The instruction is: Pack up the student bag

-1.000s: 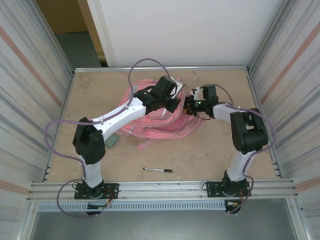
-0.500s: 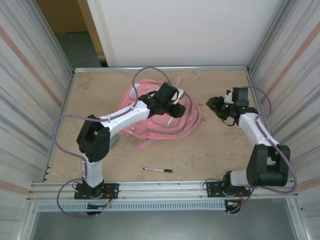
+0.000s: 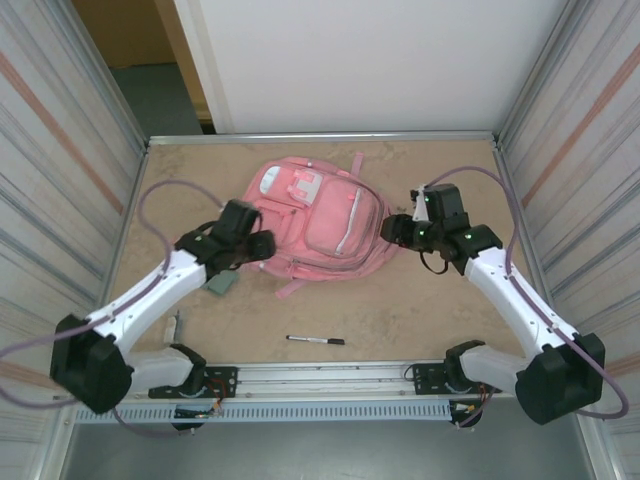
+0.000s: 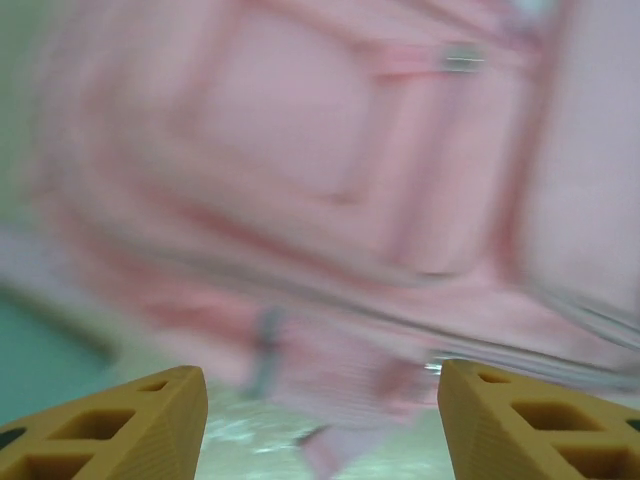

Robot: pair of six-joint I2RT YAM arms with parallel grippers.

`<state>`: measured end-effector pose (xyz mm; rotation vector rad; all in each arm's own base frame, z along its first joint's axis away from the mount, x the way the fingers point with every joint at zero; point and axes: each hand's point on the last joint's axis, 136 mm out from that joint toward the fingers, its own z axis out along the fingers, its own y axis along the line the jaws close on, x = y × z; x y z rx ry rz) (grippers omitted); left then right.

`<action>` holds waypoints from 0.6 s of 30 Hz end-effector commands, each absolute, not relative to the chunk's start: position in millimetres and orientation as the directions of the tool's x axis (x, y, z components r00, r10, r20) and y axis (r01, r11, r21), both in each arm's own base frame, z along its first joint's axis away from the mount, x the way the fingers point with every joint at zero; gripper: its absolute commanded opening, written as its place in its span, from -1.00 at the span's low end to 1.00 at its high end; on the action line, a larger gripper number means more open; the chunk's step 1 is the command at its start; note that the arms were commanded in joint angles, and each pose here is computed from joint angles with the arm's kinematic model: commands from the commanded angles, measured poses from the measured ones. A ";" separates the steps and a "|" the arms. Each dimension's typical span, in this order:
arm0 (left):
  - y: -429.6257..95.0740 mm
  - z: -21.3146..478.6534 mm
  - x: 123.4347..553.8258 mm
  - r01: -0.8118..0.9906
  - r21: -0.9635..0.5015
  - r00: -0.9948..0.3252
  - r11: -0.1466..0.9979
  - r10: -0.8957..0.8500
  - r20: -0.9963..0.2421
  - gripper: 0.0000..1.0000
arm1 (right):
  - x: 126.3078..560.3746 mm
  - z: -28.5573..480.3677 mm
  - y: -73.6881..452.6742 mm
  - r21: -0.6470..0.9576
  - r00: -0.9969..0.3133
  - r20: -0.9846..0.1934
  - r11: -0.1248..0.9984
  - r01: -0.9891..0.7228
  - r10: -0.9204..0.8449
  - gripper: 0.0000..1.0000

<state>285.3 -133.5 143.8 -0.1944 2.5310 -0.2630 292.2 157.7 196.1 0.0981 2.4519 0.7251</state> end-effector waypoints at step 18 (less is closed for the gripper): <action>-15.1 19.4 277.5 -0.572 -0.105 -0.762 0.814 -0.574 -0.301 0.53 | 259.3 210.1 227.2 0.452 -0.827 -0.562 0.834 -0.317 -0.010 0.07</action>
